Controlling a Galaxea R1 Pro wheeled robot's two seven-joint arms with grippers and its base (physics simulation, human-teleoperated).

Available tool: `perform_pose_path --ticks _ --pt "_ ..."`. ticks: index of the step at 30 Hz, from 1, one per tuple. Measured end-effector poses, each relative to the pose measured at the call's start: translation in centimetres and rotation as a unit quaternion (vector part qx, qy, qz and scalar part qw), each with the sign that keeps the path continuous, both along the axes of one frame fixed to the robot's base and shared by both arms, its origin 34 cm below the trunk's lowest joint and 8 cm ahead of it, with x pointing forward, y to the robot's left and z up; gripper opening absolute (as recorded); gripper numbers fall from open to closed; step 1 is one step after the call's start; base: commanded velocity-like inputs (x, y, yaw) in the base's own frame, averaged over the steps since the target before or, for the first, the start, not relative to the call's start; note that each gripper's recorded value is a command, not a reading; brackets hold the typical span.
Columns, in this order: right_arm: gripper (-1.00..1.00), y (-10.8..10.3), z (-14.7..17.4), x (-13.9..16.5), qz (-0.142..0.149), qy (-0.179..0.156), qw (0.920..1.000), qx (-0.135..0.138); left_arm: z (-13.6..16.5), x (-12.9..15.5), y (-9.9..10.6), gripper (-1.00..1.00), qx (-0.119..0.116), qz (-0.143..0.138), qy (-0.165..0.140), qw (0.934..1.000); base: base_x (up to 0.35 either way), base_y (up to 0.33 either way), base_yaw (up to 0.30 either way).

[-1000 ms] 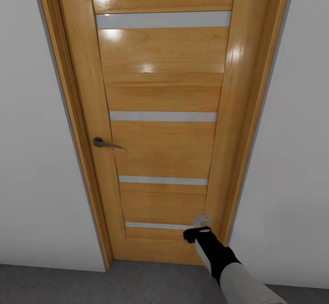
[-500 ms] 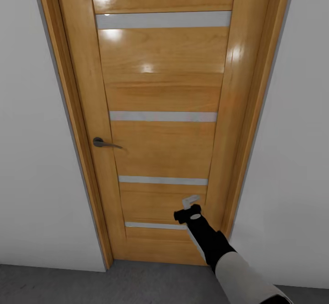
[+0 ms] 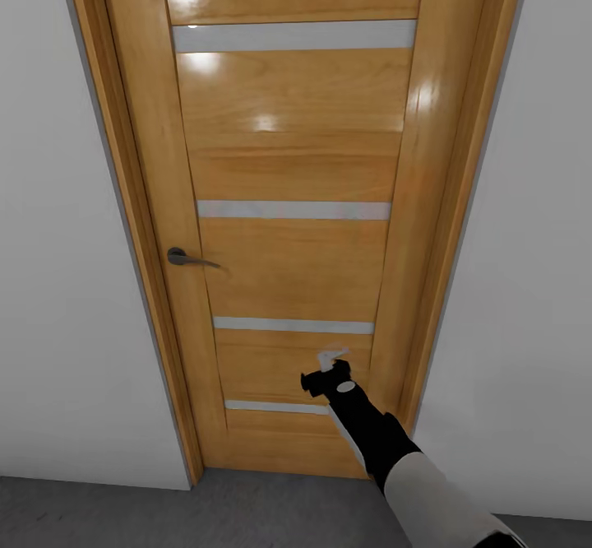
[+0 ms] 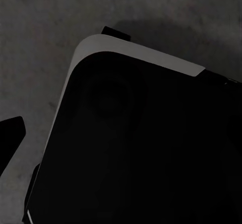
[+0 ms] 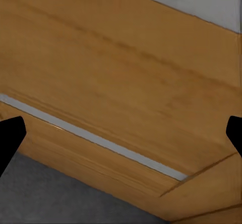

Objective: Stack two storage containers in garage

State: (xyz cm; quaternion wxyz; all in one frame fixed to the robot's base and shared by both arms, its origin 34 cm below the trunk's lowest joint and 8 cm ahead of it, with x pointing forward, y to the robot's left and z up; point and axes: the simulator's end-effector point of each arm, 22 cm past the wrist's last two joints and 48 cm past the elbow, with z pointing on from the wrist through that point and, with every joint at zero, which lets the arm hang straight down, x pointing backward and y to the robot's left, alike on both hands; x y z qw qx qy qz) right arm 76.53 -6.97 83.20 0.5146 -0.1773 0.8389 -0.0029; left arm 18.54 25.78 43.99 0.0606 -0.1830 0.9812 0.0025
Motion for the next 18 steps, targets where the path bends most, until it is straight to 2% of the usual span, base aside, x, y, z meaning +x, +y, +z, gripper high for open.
perform_pose_path --ticks 3,4,6,7,11,18 --pt "1.0 1.2 1.1 0.1 0.018 -0.009 0.9998 0.009 0.0 0.0 0.0 1.0 0.0 0.0 0.0 1.0 0.0 0.0 0.0" --pt "1.0 4.2 3.9 0.0 0.07 -0.028 0.9969 0.023 0.0 0.0 0.0 1.0 0.0 0.0 -0.001 1.0 0.0 0.0 0.0" --pt "1.0 4.9 8.6 2.0 0.081 -0.062 0.9945 0.025 0.0 0.1 0.0 1.0 0.0 0.0 -0.001 1.0 0.0 0.0 0.0" --pt "1.0 5.2 11.6 3.4 0.084 -0.077 0.9928 0.037 0.0 0.1 0.0 1.0 0.0 0.0 -0.001 1.0 0.0 0.0 0.0" --pt "1.0 5.7 13.0 3.9 0.087 -0.078 0.9914 0.059 0.0 0.1 0.0 1.0 0.0 0.0 0.0 1.0 0.002 0.0 0.0" --pt "1.0 6.3 13.4 3.8 0.096 -0.082 0.99 0.063 0.0 0.0 0.0 1.0 -0.001 0.0 0.0 1.0 0.136 0.0 0.0"
